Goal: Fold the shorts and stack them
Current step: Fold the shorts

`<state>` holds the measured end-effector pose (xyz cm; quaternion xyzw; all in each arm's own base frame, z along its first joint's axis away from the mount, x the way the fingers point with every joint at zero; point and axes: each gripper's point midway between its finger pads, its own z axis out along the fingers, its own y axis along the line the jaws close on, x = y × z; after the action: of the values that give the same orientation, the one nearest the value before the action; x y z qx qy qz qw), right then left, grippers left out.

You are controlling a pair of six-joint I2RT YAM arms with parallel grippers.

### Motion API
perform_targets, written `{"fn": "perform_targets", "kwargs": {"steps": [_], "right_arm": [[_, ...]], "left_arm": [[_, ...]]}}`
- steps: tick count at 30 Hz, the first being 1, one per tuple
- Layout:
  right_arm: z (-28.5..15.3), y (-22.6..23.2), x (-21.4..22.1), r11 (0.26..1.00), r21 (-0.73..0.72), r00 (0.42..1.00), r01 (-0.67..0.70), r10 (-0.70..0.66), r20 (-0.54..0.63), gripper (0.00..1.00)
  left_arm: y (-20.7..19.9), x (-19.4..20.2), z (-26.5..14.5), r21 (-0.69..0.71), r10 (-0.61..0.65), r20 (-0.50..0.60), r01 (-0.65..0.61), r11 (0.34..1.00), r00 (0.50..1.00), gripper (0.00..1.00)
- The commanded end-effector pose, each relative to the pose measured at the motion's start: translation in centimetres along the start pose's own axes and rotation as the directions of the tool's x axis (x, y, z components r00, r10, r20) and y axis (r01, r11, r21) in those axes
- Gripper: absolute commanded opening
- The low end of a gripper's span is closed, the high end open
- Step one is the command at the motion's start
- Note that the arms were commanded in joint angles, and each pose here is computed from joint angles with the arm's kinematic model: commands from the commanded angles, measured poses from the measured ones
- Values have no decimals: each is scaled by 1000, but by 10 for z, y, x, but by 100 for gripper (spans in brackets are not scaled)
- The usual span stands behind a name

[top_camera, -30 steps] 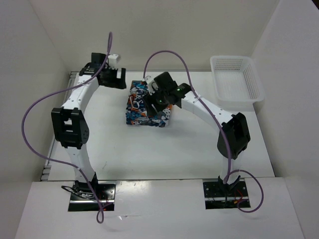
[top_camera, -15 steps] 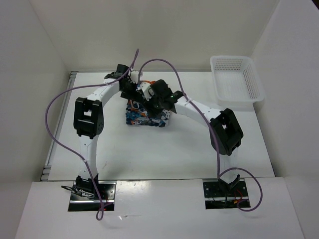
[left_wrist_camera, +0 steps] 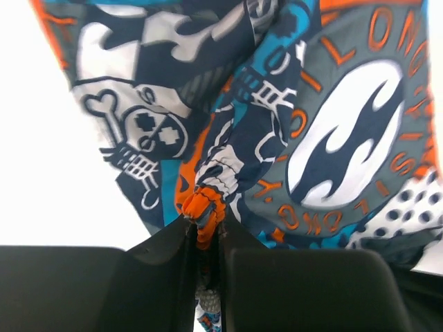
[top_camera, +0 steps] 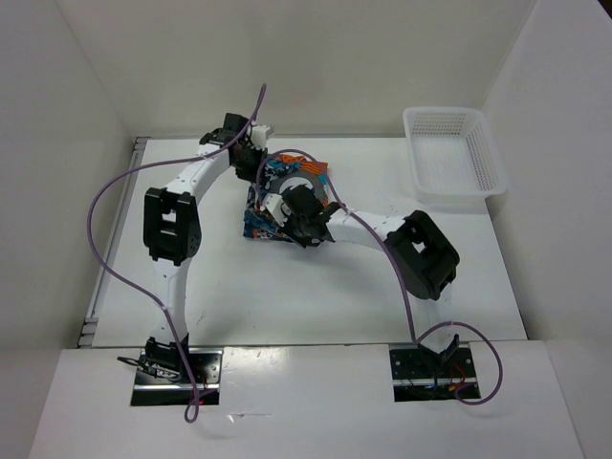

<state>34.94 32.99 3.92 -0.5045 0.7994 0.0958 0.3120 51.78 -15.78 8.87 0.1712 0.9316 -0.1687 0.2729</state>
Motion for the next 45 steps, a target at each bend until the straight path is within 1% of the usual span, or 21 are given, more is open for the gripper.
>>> {"fn": "perform_targets", "kwargs": {"steps": [1, 4, 5, 8, 10, 12, 13, 16, 17, 19, 20, 21, 24, 27, 28, 31, 32, 35, 36, 40, 45], "right_arm": [[-16, 7, -14, 999, 5, 997, 54, -54, 54, 0], [-14, 12, -14, 998, 1, 996, 61, -61, 61, 0], [-14, 14, -14, 998, -8, 996, 62, -61, 64, 0], [-13, 14, -24, 998, -19, 994, 64, -62, 87, 0], [-15, 17, -26, 997, -40, 994, 65, -62, 88, 7], [-19, 20, -38, 995, -69, 991, 70, -62, 118, 23], [-25, 21, -45, 995, -78, 990, 63, -52, 135, 38], [-57, 16, -89, 996, -80, 972, 30, -11, 235, 71], [-67, 18, -99, 995, -98, 966, 11, 15, 258, 74], [-98, 13, -131, 996, -91, 934, -20, 52, 353, 80], [-108, 3, -134, 991, -103, 920, -89, 122, 374, 81], [-119, -3, -143, 987, -108, 901, -120, 154, 405, 81], [-138, -39, -145, 954, -97, 842, -285, 298, 450, 81], [-120, -70, -107, 899, -82, 813, -430, 425, 399, 81], [-103, -73, -88, 879, -92, 811, -468, 469, 350, 81], [-76, -90, -42, 782, -107, 745, -614, 619, 248, 81], [-71, -95, -29, 756, -104, 726, -646, 651, 222, 81], [-58, -81, -7, 703, -165, 690, -692, 711, 134, 81], [-56, -77, 3, 676, -177, 669, -715, 736, 105, 81], [-40, -58, 21, 582, -229, 593, -780, 805, 26, 80], [-31, -36, 24, 504, -326, 546, -800, 836, -48, 71]], "left_arm": [[24, -56, -26, -79, 33, 152, -21, 997, 988, 14], [36, -51, -12, -93, 17, 126, -5, 996, 992, 18], [39, -46, -3, -92, 12, 112, -1, 996, 994, 24], [38, -25, 15, -56, -11, 53, 14, 998, 999, 31], [40, -19, 23, -55, -15, 39, 17, 998, 999, 35], [42, -11, 33, -53, -23, 18, 24, 998, 1000, 38], [44, -10, 33, -64, -23, 17, 24, 998, 1000, 43], [45, -17, 28, -75, -16, 38, 18, 997, 999, 53], [45, -22, 21, -88, -10, 51, 15, 996, 999, 64], [44, -32, 8, -102, 0, 79, 8, 995, 997, 74], [42, -37, 2, -103, 5, 92, 5, 995, 996, 79], [40, -39, -3, -104, 7, 98, 4, 995, 995, 88], [36, -57, -39, -116, 21, 160, -3, 993, 987, 100], [23, -64, -75, -113, 40, 208, -16, 993, 977, 100], [22, -49, -70, -109, 26, 174, -7, 994, 984, 100], [20, -20, -67, -102, 2, 110, 9, 995, 994, 100], [26, 12, -53, -99, -33, 35, 37, 994, 999, 100], [21, 47, -44, -49, -68, -34, 66, 997, 997, 100], [15, 70, -38, -17, -87, -86, 86, 996, 992, 100], [16, 90, -28, -16, -93, -102, 92, 996, 990, 100], [14, 109, -10, 19, -114, -160, 119, 993, 981, 100]]}}
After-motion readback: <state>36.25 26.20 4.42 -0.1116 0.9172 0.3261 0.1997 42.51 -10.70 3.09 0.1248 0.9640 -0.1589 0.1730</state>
